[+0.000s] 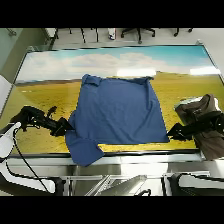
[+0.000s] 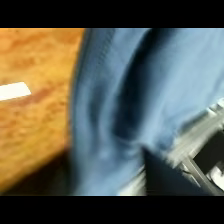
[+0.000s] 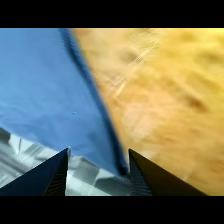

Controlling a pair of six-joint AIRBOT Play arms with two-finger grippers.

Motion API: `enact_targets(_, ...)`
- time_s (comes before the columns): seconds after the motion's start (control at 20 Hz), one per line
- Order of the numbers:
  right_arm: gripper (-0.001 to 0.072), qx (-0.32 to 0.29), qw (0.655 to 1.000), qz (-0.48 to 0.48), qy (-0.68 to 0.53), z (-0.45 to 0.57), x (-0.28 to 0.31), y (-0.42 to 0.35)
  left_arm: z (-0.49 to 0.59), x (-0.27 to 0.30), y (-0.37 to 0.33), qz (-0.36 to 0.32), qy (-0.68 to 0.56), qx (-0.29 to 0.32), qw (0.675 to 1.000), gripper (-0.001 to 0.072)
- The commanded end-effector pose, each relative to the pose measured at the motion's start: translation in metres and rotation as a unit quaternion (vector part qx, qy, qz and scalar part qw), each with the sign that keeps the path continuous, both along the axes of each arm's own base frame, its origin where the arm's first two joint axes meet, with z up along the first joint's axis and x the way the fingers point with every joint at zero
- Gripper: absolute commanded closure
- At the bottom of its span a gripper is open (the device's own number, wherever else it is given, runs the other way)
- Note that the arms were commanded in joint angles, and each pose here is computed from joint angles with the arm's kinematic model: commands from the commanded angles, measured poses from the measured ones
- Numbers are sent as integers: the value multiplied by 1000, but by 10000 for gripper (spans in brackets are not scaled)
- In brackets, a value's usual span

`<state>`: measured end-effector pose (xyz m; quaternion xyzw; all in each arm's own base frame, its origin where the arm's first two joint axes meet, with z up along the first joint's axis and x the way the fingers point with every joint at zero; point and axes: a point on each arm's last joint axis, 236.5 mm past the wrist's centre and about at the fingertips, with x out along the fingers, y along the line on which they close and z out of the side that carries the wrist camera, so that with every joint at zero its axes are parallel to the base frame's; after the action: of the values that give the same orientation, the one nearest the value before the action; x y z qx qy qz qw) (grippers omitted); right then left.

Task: Fold the shirts.

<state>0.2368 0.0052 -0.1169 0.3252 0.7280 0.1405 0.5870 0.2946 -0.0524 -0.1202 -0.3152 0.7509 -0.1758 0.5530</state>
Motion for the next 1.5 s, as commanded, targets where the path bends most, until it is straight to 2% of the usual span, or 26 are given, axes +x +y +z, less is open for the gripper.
enact_targets(0.0,307,-5,999,32,1,-17,3,18,-6,2,0,2,-5,7,1000,547)
enact_targets(0.05,426,9,999,41,-10,-15,8,29,-6,2,0,2,-5,6,1000,593)
enact_targets(0.1,495,21,998,46,-23,-12,13,38,-4,1,-1,-3,-6,4,1000,682)
enact_targets(0.2,693,41,997,46,-44,-3,23,49,3,6,-5,-14,-30,3,999,693)
enact_targets(0.3,697,51,993,42,-94,24,45,52,37,36,-19,-5,-114,-23,993,693)
enact_targets(0.4,697,51,980,41,-187,85,83,52,111,76,-29,9,-229,-48,972,693)
enact_targets(0.5,697,29,933,40,-357,204,126,52,220,103,-35,11,-371,-51,927,693)
enact_targets(0.55,698,1,889,41,-456,278,137,53,280,108,-36,10,-450,-36,892,694)
enact_targets(0.65,698,-83,774,26,-627,419,129,52,419,90,-37,23,-620,14,784,693)
enact_targets(0.8,698,-196,551,-30,-810,602,44,56,620,-18,-36,102,-828,82,545,694)
enact_targets(0.9,698,-237,439,-62,-864,664,-19,60,694,-110,-31,149,-894,124,403,694)
enact_targets(1.0,698,-270,360,-76,-890,694,-64,64,721,-177,-33,164,-918,152,328,694)
enact_targets(1.05,698,-283,337,-78,-895,701,-77,65,725,-195,-35,161,-922,168,310,694)
enact_targets(1.1,698,-292,329,-80,-895,703,-82,64,726,-204,-33,163,-920,179,306,694)
enact_targets(1.2,698,-304,345,-68,-886,694,-71,60,717,-190,-27,164,-906,196,337,694)
enact_targets(1.3,698,-294,397,-44,-868,670,-38,58,691,-145,-23,136,-880,206,405,694)
enact_targets(1.45,698,-244,527,-1,-814,596,34,53,612,-48,-14,93,-803,192,557,694)
